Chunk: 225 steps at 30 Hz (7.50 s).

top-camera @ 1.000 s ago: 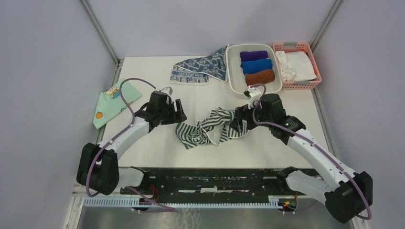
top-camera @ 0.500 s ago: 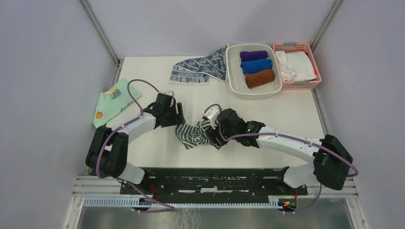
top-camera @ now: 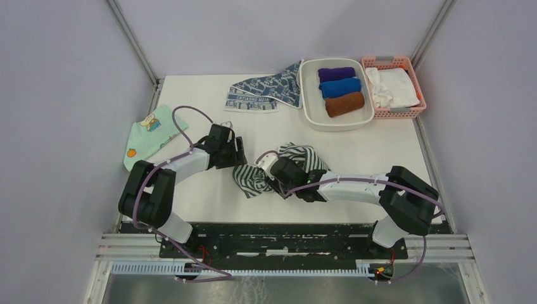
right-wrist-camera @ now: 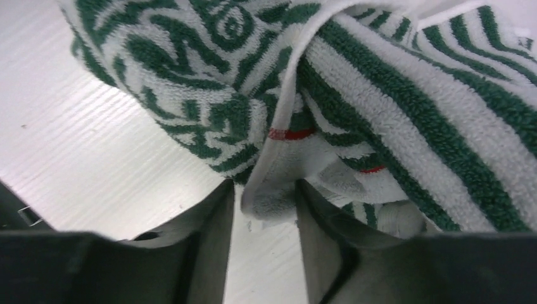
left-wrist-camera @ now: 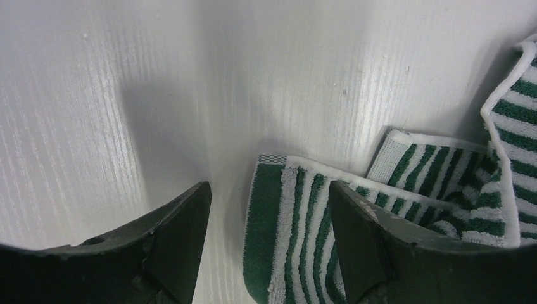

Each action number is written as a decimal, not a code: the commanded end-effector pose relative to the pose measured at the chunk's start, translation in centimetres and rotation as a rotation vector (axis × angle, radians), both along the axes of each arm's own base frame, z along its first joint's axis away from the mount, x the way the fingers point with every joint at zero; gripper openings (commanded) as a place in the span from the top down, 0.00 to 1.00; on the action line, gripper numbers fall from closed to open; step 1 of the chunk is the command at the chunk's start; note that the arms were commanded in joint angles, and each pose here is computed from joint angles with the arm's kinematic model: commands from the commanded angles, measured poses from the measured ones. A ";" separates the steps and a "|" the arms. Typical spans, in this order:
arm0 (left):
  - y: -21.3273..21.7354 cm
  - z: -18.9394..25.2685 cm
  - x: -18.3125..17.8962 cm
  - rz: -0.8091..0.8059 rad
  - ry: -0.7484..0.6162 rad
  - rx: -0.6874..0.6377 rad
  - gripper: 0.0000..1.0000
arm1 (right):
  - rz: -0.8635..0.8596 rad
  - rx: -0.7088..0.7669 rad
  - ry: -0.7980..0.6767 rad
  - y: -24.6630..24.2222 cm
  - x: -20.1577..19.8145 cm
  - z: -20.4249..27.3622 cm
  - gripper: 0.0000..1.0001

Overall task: Roll the towels
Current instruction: Flatten out the towel at the center of the board, then fold the towel at the center of the board.

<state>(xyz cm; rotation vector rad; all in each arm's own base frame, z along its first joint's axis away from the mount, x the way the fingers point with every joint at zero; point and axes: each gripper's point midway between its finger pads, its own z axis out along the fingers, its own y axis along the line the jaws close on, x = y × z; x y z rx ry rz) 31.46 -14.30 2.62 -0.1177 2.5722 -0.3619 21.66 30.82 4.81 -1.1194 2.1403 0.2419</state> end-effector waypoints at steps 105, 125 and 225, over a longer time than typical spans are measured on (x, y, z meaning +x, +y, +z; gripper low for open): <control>21.9 23.5 -8.5 0.895 -0.810 0.138 0.34 | -0.758 0.307 0.254 -22.4 -5.6 14.5 0.43; 16.5 10.7 7.6 0.380 -0.224 0.195 0.20 | -1.195 0.350 0.072 -28.4 10.5 9.1 0.37; 18.5 -1.8 9.1 0.155 0.230 0.252 0.97 | -0.928 0.129 0.293 -34.4 19.3 -2.9 0.99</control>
